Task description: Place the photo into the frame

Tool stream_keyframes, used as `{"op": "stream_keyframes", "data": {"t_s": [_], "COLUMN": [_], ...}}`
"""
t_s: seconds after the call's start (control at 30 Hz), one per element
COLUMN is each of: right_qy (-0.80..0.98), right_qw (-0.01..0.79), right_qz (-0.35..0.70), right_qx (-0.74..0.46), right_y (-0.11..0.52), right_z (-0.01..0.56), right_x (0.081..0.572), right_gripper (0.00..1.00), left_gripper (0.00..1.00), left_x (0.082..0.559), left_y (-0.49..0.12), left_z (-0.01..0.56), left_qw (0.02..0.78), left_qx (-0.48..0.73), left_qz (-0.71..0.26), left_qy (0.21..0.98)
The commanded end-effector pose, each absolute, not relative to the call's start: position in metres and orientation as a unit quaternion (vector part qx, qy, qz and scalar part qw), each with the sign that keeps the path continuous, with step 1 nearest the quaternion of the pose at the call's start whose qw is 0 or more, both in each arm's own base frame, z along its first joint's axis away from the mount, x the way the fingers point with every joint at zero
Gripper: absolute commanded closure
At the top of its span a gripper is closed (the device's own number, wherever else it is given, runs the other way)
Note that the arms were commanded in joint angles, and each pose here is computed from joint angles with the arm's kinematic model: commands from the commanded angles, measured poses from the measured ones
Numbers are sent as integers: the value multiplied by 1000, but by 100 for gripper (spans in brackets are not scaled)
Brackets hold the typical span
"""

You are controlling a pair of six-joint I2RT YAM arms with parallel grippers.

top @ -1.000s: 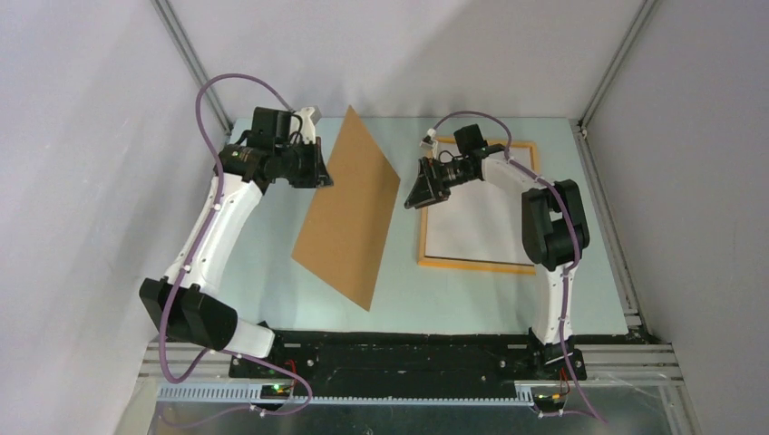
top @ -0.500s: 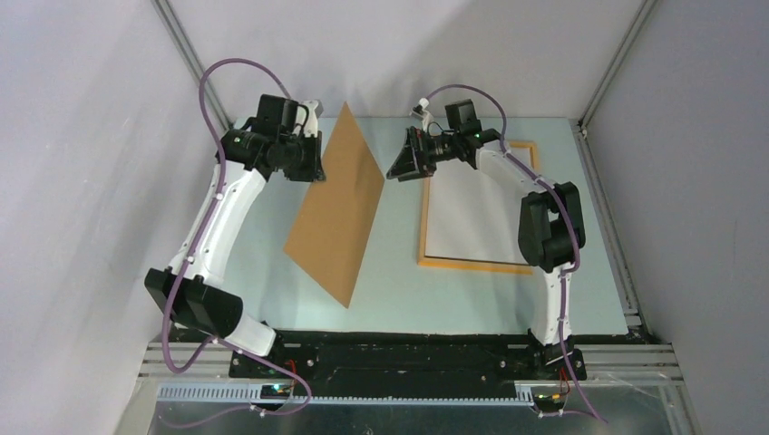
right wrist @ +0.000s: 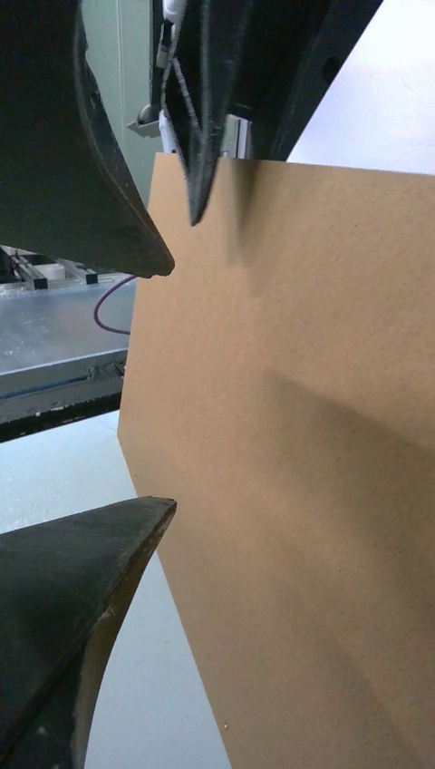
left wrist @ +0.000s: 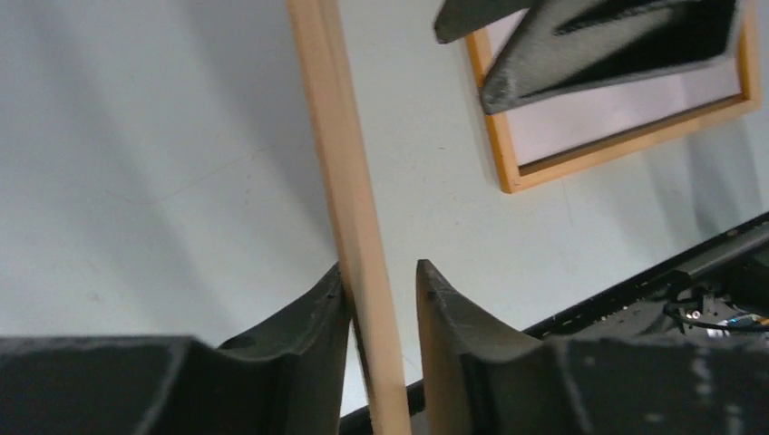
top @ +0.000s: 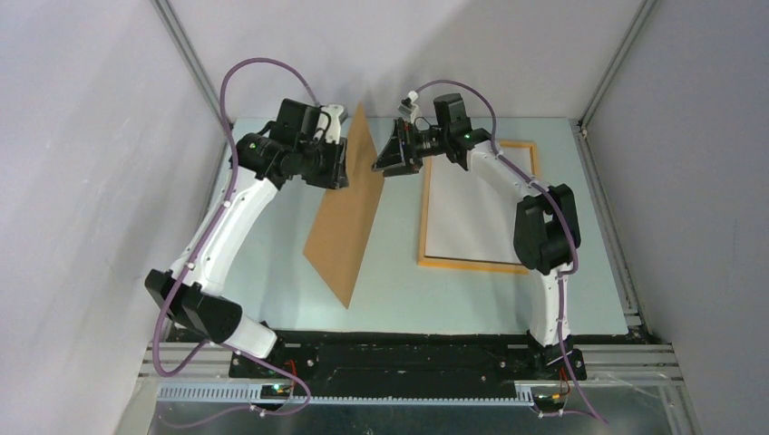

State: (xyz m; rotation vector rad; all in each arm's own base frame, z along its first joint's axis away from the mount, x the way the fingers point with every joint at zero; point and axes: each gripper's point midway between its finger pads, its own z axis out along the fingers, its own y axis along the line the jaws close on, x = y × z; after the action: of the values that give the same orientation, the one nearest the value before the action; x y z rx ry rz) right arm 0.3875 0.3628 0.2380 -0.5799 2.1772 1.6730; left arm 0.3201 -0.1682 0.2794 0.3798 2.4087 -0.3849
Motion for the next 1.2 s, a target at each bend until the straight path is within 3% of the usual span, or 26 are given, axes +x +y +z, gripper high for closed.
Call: {"op": "stream_keyframes", "data": {"t_s": [0.0, 0.13, 0.27, 0.57, 0.97, 1.17], "right_qy": [726, 719, 713, 732, 790, 809], "right_qw": [214, 221, 229, 264, 266, 271], "right_qz": [614, 622, 630, 602, 535, 503], "right_qx": [-224, -217, -207, -180, -139, -140], "right_y": [365, 363, 360, 352, 340, 334], "right_z": [306, 322, 337, 352, 308, 289], "right_x": [379, 375, 371, 371, 368, 362], "right_gripper": [4, 4, 4, 2, 2, 7], "left_gripper": [55, 42, 37, 33, 31, 30], "left_x": [307, 298, 286, 254, 246, 246], "left_y": [-187, -200, -215, -250, -262, -256], "left_z": [312, 318, 319, 323, 324, 325], "left_qw": [366, 365, 357, 329, 317, 328], "left_qx": [179, 200, 227, 300, 322, 324], "left_qz": [-184, -209, -237, -305, -326, -314], "left_qy": [894, 885, 875, 842, 830, 830]}}
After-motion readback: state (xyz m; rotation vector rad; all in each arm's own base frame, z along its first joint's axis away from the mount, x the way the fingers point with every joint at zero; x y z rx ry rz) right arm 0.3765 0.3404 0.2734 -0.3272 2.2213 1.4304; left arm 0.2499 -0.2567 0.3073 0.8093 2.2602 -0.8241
